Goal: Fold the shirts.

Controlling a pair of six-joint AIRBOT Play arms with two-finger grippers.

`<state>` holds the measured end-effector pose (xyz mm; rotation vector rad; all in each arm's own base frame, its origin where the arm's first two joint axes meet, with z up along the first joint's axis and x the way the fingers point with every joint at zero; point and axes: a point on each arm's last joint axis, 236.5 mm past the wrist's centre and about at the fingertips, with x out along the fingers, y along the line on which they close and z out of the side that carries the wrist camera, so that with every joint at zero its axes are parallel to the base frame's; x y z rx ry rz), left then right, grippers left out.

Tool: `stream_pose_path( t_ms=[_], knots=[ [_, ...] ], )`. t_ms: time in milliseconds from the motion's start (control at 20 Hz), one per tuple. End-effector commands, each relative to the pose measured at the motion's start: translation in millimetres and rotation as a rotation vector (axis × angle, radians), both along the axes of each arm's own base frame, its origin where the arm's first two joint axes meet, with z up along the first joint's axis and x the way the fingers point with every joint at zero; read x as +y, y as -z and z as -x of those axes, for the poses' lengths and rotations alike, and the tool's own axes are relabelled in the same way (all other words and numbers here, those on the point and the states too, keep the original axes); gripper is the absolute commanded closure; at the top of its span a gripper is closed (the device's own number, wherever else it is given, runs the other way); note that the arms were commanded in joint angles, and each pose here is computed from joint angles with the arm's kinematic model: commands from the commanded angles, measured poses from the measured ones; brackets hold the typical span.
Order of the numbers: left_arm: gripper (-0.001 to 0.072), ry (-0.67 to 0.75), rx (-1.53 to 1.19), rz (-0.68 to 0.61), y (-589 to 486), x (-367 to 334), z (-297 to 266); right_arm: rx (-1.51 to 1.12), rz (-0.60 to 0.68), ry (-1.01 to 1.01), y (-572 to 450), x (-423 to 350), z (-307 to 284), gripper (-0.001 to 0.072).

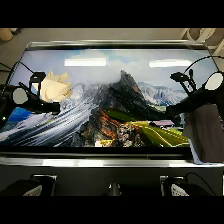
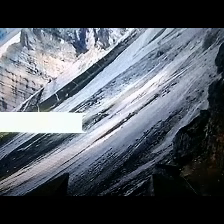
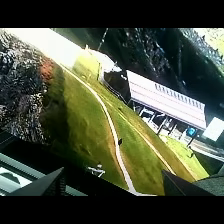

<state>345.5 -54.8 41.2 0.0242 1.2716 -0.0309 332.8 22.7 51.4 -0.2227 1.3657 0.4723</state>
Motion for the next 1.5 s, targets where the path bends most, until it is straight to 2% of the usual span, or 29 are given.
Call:
stream_pose_path(
  t_ms=[0,650,950,1150,1200,1250,1350,1450],
  knots=[
    [0.0078,0.001,0.000,0.000,0,0,0,0.000,0.000,0.000,0,0,0,0.0085],
    [0.0078,0.000,-0.001,0.000,0,0,0,0.000,0.000,0.000,0,0,0,0.0085],
    [0.0078,0.008,-0.170,0.038,-14,-9,-37,-0.083,0.004,0.018,-3,-2,-20,0.0085],
    [0.0086,-0.027,-0.241,0.106,-22,-20,-54,-0.117,0.022,0.025,-4,-6,-28,0.0084],
    [0.0038,-0.034,-0.290,0.103,-26,-16,-68,-0.138,0.031,0.029,-5,-8,-33,0.0084],
    [-0.0013,-0.047,-0.327,0.073,-26,-3,-87,-0.164,0.038,0.035,-7,-11,-39,0.0085],
    [-0.0013,-0.130,-0.283,0.013,-15,37,-116,-0.195,0.049,0.041,-8,-14,-46,0.0085],
    [-0.0013,-0.281,-0.138,0.029,13,74,-134,-0.222,0.049,0.046,-11,-14,-52,0.0083]
  ],
)
